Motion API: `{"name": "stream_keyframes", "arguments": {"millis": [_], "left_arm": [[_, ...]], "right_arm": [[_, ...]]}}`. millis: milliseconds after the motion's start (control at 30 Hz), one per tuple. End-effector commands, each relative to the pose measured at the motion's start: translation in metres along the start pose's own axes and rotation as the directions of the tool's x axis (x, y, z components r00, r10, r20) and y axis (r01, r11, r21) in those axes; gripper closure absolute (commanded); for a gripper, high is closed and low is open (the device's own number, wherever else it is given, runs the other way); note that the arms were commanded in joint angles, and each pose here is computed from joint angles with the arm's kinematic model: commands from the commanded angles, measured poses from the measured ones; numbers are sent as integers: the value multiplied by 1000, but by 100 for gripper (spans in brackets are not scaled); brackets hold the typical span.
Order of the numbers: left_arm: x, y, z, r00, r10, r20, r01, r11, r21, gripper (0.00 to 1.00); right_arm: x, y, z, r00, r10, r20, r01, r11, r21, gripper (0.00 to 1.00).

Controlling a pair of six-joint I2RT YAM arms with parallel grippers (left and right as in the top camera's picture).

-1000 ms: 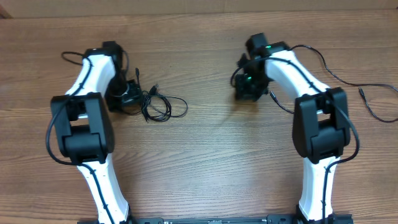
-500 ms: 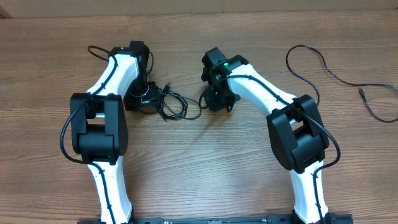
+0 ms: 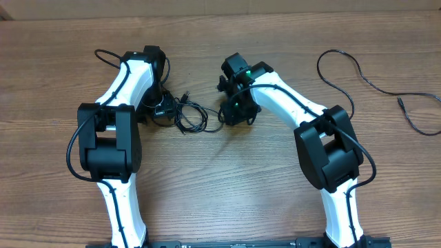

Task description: Untangle cables

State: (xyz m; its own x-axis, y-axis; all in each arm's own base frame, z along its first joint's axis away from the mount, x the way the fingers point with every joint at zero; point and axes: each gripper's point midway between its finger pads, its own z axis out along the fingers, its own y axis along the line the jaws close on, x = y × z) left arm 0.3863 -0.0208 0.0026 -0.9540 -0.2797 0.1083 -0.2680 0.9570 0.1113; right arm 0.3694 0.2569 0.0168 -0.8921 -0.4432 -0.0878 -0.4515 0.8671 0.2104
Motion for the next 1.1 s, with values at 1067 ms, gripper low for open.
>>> {"name": "stream_keyframes", "arguments": {"millis": [1067], "left_arm": [[3,26,16,999,-44,-15,42,990,-131,30]], "right_arm": [[-53,63,38,976,66,208,-57,997,-49,68]]}}
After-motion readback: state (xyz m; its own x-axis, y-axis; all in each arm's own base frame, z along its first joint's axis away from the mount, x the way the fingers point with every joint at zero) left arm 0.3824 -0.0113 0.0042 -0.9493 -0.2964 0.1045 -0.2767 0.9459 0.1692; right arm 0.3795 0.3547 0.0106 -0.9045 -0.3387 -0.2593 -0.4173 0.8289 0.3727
